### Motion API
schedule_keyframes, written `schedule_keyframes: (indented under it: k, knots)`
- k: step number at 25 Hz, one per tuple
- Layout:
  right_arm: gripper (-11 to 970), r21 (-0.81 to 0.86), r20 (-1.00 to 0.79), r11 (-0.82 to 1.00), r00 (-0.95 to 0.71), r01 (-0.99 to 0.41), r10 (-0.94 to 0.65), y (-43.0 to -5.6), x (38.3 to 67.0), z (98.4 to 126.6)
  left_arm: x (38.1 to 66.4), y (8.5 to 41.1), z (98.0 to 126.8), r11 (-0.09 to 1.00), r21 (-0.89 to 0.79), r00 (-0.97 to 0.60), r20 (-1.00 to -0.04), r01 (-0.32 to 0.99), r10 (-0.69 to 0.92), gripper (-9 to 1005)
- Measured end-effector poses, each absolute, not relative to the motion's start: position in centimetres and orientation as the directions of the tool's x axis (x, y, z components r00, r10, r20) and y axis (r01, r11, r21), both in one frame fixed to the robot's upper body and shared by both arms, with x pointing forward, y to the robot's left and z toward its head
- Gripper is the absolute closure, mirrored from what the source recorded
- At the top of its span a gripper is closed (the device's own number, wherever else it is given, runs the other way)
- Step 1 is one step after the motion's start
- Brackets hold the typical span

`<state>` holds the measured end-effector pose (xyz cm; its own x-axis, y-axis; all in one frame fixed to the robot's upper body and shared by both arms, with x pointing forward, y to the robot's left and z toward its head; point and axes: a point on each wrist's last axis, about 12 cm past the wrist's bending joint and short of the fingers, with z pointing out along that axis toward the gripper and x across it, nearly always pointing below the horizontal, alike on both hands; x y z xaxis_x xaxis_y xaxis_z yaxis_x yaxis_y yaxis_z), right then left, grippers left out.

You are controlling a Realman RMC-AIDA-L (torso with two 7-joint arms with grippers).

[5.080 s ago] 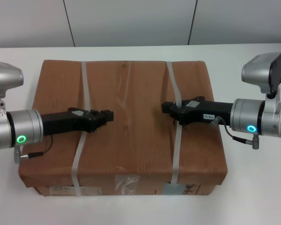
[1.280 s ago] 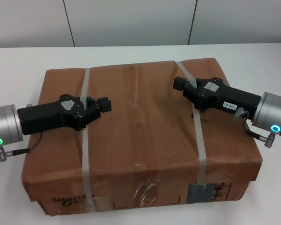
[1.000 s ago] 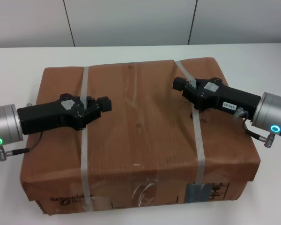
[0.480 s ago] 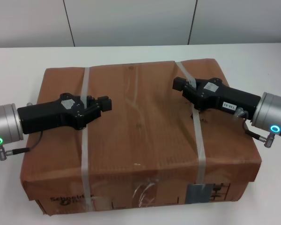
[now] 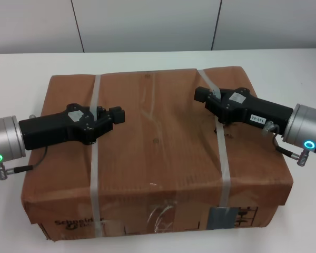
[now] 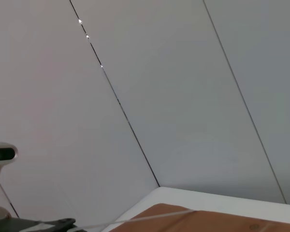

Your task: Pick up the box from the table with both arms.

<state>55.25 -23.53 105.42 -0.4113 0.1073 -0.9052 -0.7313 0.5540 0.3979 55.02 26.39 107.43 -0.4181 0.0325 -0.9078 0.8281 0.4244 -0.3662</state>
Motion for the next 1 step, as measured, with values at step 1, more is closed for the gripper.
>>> schedule_keyframes:
  k: [1]
  knots:
    - [924,0.398,-0.905,0.554,-0.411,-0.731,0.107,-23.53,55.25,105.41,55.02,26.39,107.43,0.425,-0.366,-0.418,-0.908,0.828,0.032,898]
